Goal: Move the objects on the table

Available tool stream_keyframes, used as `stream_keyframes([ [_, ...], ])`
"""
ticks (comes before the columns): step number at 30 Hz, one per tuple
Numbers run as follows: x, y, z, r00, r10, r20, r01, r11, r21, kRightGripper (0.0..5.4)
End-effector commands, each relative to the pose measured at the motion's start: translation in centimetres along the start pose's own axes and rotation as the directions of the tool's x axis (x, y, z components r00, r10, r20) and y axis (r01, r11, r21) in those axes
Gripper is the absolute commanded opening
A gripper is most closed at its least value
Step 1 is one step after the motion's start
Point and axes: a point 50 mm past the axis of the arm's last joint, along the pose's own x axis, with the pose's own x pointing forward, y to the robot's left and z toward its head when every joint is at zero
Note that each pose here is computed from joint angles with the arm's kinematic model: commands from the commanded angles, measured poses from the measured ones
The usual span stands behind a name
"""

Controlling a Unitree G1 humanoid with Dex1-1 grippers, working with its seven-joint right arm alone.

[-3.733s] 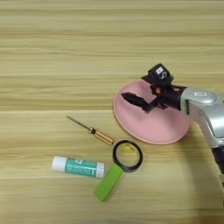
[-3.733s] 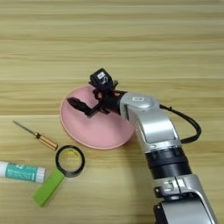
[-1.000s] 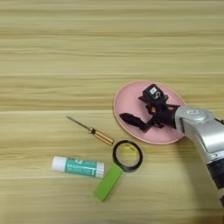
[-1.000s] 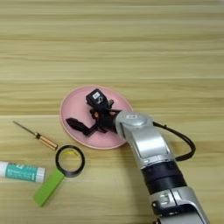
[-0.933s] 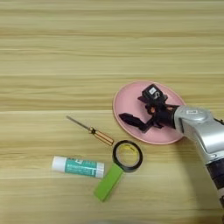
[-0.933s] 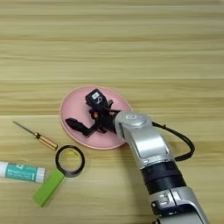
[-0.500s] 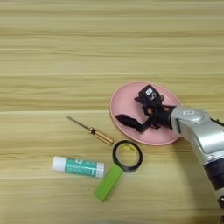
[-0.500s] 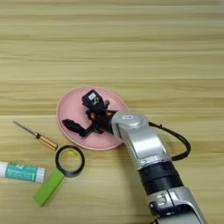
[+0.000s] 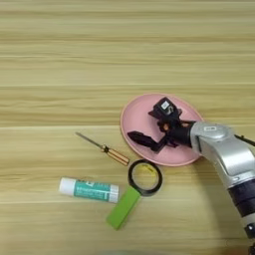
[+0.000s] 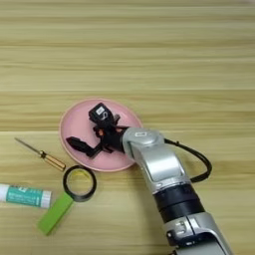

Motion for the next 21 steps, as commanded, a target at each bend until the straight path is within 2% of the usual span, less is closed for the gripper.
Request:
stream_keyframes([
  [1, 0.3, 0.1, 2.4, 0.998, 0.001, 0.060, 0.003, 0.997, -0.074, 5.38],
  [21, 1.5, 1.1, 2.8, 0.997, 0.042, 0.068, -0.036, 0.996, -0.086, 5.38],
])
